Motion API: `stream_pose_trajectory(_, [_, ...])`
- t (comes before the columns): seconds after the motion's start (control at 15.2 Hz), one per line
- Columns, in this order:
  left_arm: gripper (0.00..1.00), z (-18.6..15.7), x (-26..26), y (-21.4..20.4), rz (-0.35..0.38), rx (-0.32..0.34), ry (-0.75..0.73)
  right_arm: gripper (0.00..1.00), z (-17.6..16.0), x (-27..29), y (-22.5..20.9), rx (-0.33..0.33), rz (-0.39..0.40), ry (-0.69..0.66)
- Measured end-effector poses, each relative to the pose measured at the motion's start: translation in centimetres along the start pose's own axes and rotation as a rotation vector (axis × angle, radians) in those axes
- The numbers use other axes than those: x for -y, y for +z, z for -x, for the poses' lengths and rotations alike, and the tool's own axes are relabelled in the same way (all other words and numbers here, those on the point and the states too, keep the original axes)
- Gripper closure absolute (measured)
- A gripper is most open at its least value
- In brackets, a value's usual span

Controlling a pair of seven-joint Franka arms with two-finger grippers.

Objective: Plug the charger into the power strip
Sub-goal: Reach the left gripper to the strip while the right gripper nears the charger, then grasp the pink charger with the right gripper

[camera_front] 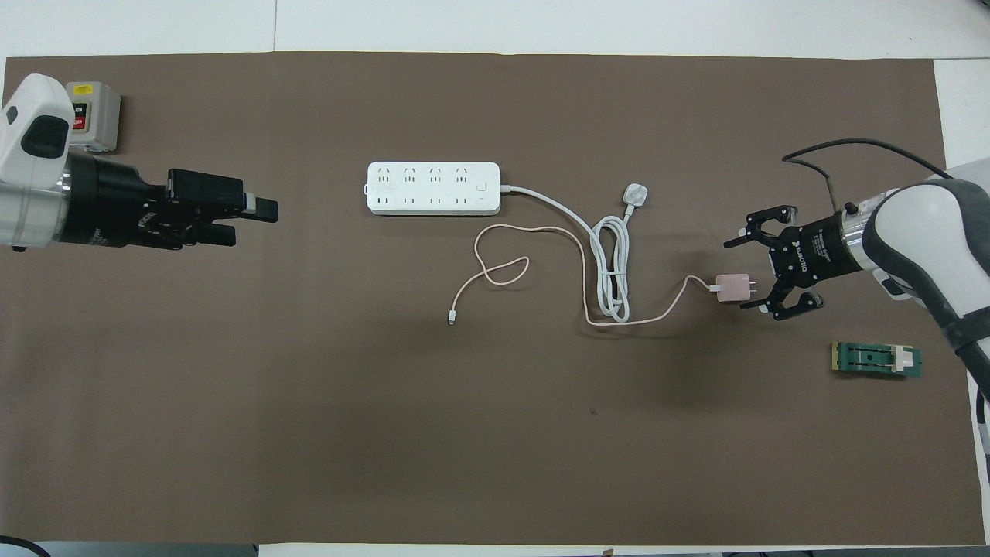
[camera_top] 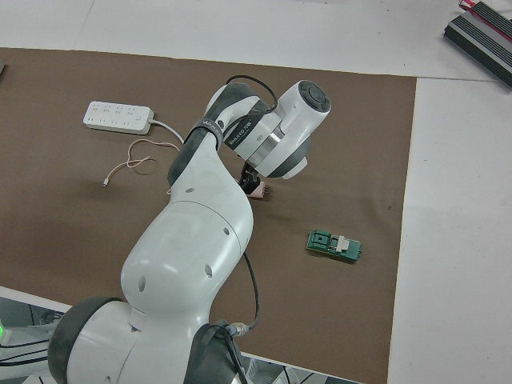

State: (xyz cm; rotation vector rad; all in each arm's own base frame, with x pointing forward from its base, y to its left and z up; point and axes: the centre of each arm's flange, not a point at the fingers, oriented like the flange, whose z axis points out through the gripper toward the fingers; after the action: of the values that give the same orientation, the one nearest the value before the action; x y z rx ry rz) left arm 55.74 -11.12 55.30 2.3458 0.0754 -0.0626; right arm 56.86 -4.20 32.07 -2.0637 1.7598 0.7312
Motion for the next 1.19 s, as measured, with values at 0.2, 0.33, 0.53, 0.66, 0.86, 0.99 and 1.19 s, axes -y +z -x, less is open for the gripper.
stream_pose_trajectory(0.2, [0.00,-0.1,0.8,2.1,0.208,-0.007,-0.004,0.00,-1.1,0.2,0.7,0.004,0.007,-0.028])
stream_pose_trajectory(0.33, [0.00,0.0,1.1,3.8,0.343,-0.004,0.006,0.00,-1.6,0.0,0.4,0.004,0.001,-0.021])
stream_pose_trajectory(0.53, [0.00,-0.1,2.6,8.1,0.475,0.000,0.023,0.00,-3.4,-0.9,0.2,0.007,-0.013,0.016])
stream_pose_trajectory(0.66, [0.00,-0.1,3.7,11.4,0.551,-0.002,0.049,0.00,-4.4,-1.5,0.8,0.011,-0.022,0.042])
stream_pose_trajectory(0.86, [0.00,-0.2,6.5,17.3,0.653,-0.014,0.056,0.00,-4.9,-2.1,1.6,0.016,-0.017,0.059])
stream_pose_trajectory(0.99, [0.00,-0.6,8.6,20.6,0.710,-0.009,0.013,0.00,-5.2,-2.3,1.9,0.010,-0.022,0.064])
stream_pose_trajectory(1.19, [0.00,-0.1,8.4,23.6,0.747,0.018,-0.004,0.00,-6.0,-2.8,2.6,-0.014,-0.039,0.070])
